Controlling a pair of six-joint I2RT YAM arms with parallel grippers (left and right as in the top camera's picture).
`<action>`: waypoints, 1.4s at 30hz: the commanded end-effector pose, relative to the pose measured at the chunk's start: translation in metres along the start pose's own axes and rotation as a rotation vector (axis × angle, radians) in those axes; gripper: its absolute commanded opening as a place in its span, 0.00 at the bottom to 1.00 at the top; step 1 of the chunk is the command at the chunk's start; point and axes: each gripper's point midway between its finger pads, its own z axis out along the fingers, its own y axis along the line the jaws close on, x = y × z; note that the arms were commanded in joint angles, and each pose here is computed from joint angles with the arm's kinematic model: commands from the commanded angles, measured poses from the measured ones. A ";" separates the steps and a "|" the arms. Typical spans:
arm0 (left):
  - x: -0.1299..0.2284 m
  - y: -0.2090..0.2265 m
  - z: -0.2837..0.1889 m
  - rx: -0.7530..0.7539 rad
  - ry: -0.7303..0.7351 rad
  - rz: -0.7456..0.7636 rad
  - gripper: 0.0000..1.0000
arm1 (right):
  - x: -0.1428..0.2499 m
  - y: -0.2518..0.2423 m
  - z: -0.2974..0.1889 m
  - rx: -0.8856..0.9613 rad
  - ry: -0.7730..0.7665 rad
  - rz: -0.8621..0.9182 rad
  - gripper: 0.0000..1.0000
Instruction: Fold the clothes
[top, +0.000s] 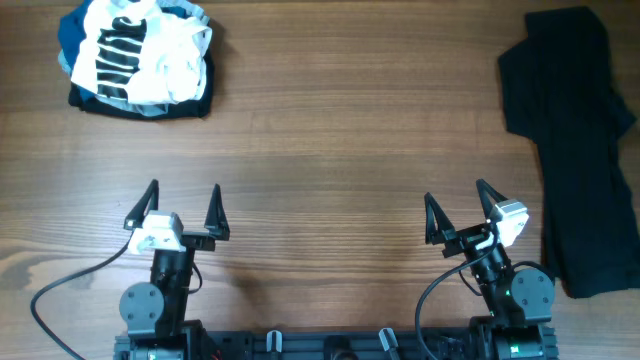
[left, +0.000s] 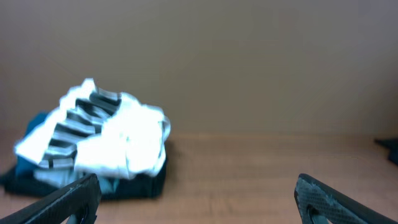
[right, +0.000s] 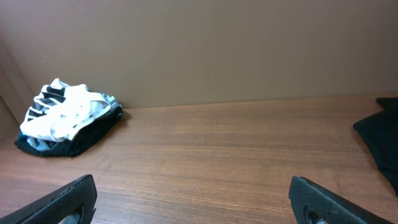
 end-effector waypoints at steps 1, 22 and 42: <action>0.015 0.002 -0.001 -0.008 0.058 -0.034 1.00 | -0.001 0.002 0.000 -0.012 -0.007 0.011 1.00; 0.038 0.003 -0.003 -0.017 0.152 -0.050 1.00 | -0.001 0.002 0.000 -0.012 -0.007 0.011 0.99; 0.038 0.003 -0.003 -0.017 0.152 -0.050 1.00 | -0.001 0.002 0.000 -0.012 -0.007 0.011 1.00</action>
